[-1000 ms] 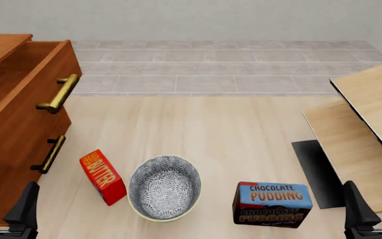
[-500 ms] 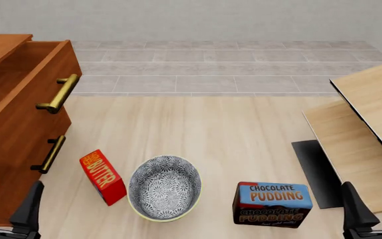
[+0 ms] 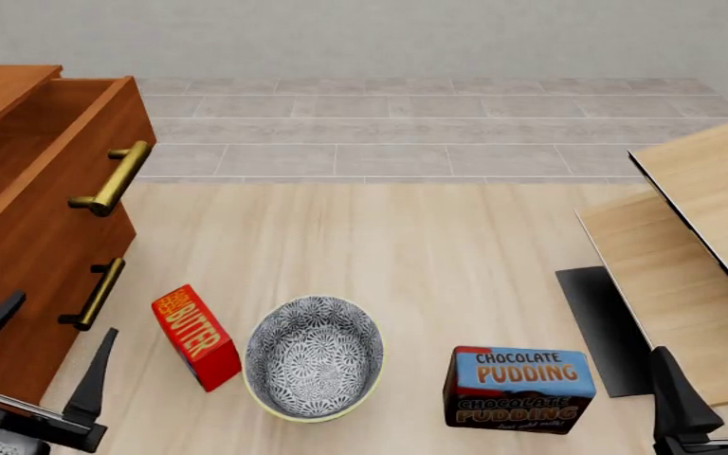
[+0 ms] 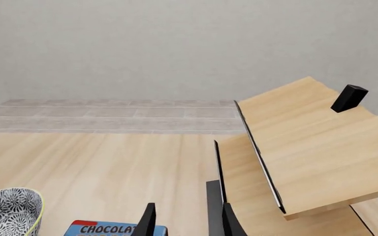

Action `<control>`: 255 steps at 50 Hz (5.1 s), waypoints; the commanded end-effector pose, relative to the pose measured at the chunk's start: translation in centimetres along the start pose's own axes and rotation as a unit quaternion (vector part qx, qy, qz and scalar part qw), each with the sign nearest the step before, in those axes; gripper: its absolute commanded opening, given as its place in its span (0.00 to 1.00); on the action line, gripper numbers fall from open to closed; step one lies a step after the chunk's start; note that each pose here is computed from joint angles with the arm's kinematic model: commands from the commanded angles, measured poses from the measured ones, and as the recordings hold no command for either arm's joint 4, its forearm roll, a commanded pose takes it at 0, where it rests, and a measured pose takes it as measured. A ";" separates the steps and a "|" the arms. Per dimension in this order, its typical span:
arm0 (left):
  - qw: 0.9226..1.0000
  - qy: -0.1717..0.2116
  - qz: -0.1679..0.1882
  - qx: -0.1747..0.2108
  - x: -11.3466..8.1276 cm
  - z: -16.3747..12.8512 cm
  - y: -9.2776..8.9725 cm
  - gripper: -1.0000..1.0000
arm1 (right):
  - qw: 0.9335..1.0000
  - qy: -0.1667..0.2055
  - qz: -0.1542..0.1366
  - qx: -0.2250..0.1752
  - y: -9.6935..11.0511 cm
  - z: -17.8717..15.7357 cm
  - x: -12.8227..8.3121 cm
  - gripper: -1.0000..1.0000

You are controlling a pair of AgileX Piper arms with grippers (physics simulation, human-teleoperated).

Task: Close the top drawer of the cabinet.

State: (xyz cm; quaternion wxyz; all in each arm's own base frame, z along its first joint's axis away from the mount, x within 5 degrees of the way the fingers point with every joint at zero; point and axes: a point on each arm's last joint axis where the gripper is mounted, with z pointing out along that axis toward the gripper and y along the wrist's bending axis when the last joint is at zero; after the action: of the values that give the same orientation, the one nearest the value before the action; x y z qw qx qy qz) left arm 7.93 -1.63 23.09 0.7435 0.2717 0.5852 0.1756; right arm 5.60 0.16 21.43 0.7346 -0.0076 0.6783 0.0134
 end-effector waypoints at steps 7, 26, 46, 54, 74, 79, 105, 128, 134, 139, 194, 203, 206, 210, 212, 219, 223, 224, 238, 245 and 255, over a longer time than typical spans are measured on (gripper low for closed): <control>0.989 -0.034 0.141 -0.008 0.0 3.0 -0.6 1.00 | 1.000 0.000 0.001 0.001 0.0 0.0 0.0 1.00; 0.969 -0.044 0.244 -0.004 0.4 6.3 -1.6 1.00 | 1.000 0.001 0.002 0.002 0.0 0.0 -0.1 1.00; 0.947 -0.007 0.321 -0.031 2.1 10.2 -1.1 1.00 | 1.000 0.006 0.003 0.007 -0.1 0.0 0.2 1.00; 0.938 0.005 0.345 -0.036 2.5 11.1 -0.8 1.00 | 1.000 0.010 0.001 0.005 -0.1 0.0 0.3 1.00; 0.919 0.026 0.392 -0.040 3.3 13.2 -0.2 1.00 | 1.000 0.018 -0.005 0.002 0.0 0.0 0.5 1.00; 0.920 0.030 0.389 -0.045 3.4 13.4 0.1 1.00 | 1.000 0.019 -0.005 0.001 0.0 0.0 0.5 1.00; 0.911 0.059 0.405 -0.053 5.0 15.9 1.0 1.00 | 1.000 0.021 -0.007 -0.003 0.0 0.0 0.6 1.00; 0.908 0.085 0.405 -0.062 6.2 16.5 1.9 1.00 | 1.000 0.021 -0.006 -0.004 0.0 0.0 0.6 1.00; 0.908 0.089 0.404 -0.064 6.3 16.2 2.1 1.00 | 1.000 0.022 -0.007 -0.002 0.0 0.0 0.6 1.00; 0.908 0.093 0.404 -0.067 6.4 16.1 2.3 1.00 | 1.000 0.021 -0.007 -0.003 0.0 0.0 0.6 1.00; 0.900 0.129 0.408 -0.083 7.8 15.7 3.8 1.00 | 1.000 0.026 -0.010 -0.009 0.1 0.0 0.6 1.00; 0.900 0.136 0.405 -0.086 8.2 15.9 4.2 1.00 | 1.000 0.026 -0.011 -0.008 0.1 0.0 0.6 1.00; 0.899 0.137 0.406 -0.087 8.2 15.9 4.2 1.00 | 1.000 0.026 -0.013 -0.010 0.1 0.0 0.6 1.00; 0.899 0.141 0.405 -0.088 8.4 15.8 4.4 1.00 | 0.999 0.027 -0.015 -0.014 0.2 0.0 0.7 1.00; 0.899 0.142 0.406 -0.087 8.4 15.8 4.3 1.00 | 0.999 0.027 -0.016 -0.016 0.2 0.0 0.7 1.00; 0.898 0.146 0.405 -0.086 8.7 15.9 4.4 1.00 | 0.999 0.027 -0.015 -0.019 0.2 0.0 0.7 1.00; 0.898 0.149 0.405 -0.088 8.8 15.9 4.5 1.00 | 0.999 0.026 -0.016 -0.020 0.2 0.0 0.6 1.00; 0.898 0.149 0.405 -0.088 8.8 15.9 4.5 1.00 | 0.999 0.026 -0.016 -0.021 0.2 0.0 0.6 1.00; 0.897 0.160 0.402 -0.096 9.2 15.7 5.2 1.00 | 0.999 0.025 -0.016 -0.019 0.2 0.0 0.6 1.00; 0.897 0.163 0.399 -0.097 9.3 15.6 5.2 1.00 | 0.999 0.026 -0.016 -0.019 0.2 0.0 0.7 1.00; 0.895 0.170 0.399 -0.102 9.6 15.5 5.6 1.00 | 0.999 0.029 -0.014 -0.019 0.2 0.0 0.7 1.00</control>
State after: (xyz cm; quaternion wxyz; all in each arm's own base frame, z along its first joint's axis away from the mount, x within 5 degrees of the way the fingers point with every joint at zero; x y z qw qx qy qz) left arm 25.77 4.32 22.67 0.5410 0.3755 0.5025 0.5603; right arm 5.63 0.38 20.77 0.7158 -0.0316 0.6974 0.0153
